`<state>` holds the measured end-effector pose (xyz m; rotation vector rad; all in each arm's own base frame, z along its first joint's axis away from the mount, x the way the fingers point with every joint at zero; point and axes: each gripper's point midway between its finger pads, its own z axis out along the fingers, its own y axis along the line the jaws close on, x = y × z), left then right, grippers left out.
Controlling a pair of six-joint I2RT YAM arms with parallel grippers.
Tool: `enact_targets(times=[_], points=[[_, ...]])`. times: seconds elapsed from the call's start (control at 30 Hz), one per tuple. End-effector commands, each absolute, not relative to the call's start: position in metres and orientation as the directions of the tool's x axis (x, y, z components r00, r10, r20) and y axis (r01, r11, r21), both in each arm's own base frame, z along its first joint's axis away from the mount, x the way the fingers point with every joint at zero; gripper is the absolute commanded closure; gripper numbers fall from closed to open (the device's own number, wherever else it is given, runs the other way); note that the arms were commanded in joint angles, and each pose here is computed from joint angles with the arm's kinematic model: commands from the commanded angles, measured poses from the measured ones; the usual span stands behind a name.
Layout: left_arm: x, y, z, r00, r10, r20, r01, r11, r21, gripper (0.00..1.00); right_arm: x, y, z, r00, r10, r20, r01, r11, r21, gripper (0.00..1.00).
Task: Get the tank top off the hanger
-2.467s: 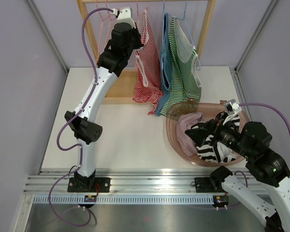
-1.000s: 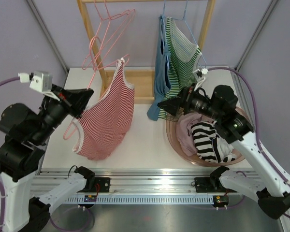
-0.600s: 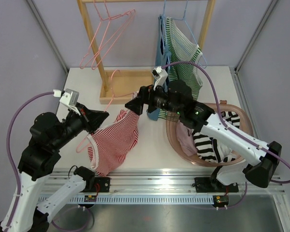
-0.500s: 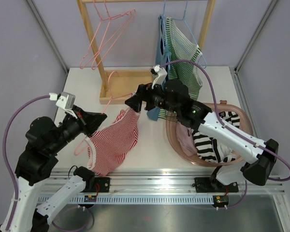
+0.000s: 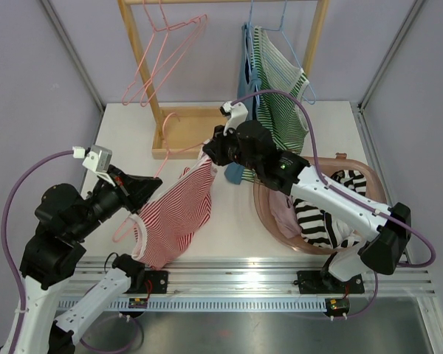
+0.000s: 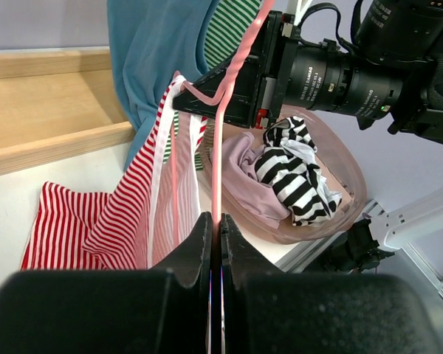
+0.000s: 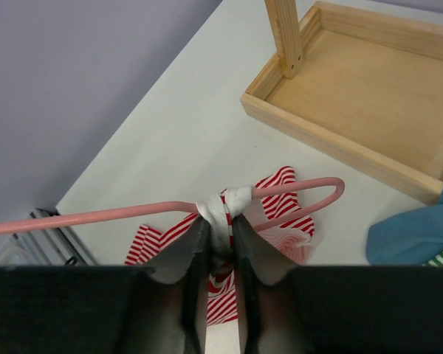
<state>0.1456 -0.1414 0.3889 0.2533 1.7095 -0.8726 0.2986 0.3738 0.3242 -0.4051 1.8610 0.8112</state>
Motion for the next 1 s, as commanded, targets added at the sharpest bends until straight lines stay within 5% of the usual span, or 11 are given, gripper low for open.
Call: enact_targets(times=[0.0, 0.1, 0.17, 0.5, 0.87, 0.97], points=[[0.147, -0.139, 0.397, -0.299, -0.259, -0.918, 0.584, 0.711, -0.391, 1.0, 0.308, 0.365, 0.347, -0.34, 0.11, -0.934, -0.587, 0.751, 0.302, 0.85], [0.149, -0.136, 0.392, -0.302, -0.25, -0.92, 0.569, 0.726, -0.385, 1.0, 0.31, 0.36, 0.339, -0.345, 0.08, -0.935, -0.575, 0.769, 0.278, 0.86], [0.148, -0.136, 0.39, -0.307, -0.245, -0.92, 0.568, 0.729, -0.383, 1.0, 0.314, 0.355, 0.333, -0.352, 0.067, -0.934, -0.557, 0.787, 0.266, 1.0], [0.135, -0.139, 0.389, -0.313, -0.213, -0.926, 0.614, 0.699, -0.368, 1.0, 0.366, 0.294, 0.312, -0.398, 0.1, -0.912, -0.374, 0.89, 0.262, 1.0], [0.139, -0.141, 0.418, -0.215, -0.306, -0.927, 0.644, 0.67, -0.371, 1.0, 0.354, 0.31, 0.287, -0.494, 0.05, -0.868, -0.481, 0.816, 0.32, 1.0], [0.141, -0.141, 0.426, -0.197, -0.303, -0.932, 0.65, 0.671, -0.356, 1.0, 0.362, 0.293, 0.282, -0.528, 0.097, -0.844, -0.425, 0.83, 0.361, 0.93]])
